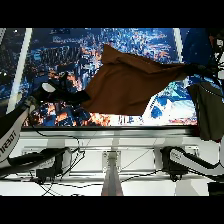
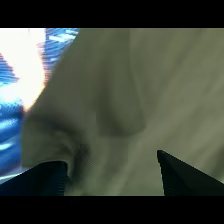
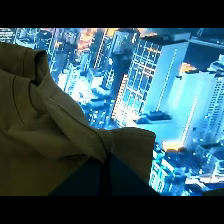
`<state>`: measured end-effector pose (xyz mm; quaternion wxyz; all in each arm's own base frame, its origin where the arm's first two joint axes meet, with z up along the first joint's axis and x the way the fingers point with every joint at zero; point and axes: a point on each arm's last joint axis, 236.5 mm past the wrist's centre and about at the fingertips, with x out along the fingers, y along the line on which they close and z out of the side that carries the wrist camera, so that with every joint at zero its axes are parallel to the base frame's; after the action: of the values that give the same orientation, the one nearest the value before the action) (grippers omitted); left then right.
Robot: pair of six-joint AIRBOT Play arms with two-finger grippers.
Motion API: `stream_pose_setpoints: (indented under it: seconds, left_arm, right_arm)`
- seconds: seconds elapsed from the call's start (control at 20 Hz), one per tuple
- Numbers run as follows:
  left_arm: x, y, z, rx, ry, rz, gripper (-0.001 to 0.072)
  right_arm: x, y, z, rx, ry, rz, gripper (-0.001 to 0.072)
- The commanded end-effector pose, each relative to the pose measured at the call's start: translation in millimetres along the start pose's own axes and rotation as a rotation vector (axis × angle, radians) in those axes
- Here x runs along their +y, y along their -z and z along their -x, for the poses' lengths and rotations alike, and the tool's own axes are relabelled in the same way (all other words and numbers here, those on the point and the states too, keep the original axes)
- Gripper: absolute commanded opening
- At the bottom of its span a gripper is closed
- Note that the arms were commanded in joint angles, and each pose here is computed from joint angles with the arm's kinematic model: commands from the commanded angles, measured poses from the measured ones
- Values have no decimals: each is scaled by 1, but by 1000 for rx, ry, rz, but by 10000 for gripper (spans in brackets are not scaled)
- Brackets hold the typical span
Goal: Fold the clothes and pants, and hang the long-sleeved shirts on hangers.
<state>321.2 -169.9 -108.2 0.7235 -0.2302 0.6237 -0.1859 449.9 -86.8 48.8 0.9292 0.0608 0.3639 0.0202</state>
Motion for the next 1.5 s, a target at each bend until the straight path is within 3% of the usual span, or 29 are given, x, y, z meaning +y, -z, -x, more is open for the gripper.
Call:
stream_pose_setpoints:
  seconds: [0.0, 0.05, 0.1, 0.15, 0.2, 0.4, 0.6, 0.85, 1.0, 1.2, 1.45]
  left_arm:
    - [-28, 12, -28, 21, 60, -14, 645]
    - [-34, 14, -34, 20, 62, -22, 526]
    - [-38, 15, -37, 22, 63, -34, 358]
    - [-43, 12, -36, 18, 69, -47, 83]
    - [-51, 4, -31, 0, 81, -74, 17]
    - [-95, -88, 49, -233, 160, -217, 16]
    - [-149, -178, 226, -665, 192, -351, 16]
    - [-207, -158, 431, -1145, 106, -585, 16]
    - [-213, -121, 505, -1354, -52, -660, 16]
    - [-172, -113, 513, -1329, -224, -542, 15]
    - [-86, -147, 356, -748, -239, -379, 15]
  right_arm:
    - [1, 1, 0, 3, -3, -1, 15]
    - [1, 1, 0, 5, -4, -1, 15]
    - [2, 2, 0, 10, -8, -1, 16]
    - [3, 4, 0, 16, -12, -1, 15]
    - [4, 5, 0, 22, -17, -1, 16]
    - [15, -11, 22, -29, -33, 3, 15]
    - [37, -55, 87, -199, -28, 48, 15]
    - [103, -89, 210, -453, -120, 107, 15]
    - [136, -85, 280, -576, -129, 194, 15]
    - [166, -52, 313, -542, -204, 153, 15]
    - [147, -22, 240, -274, -250, 16, 14]
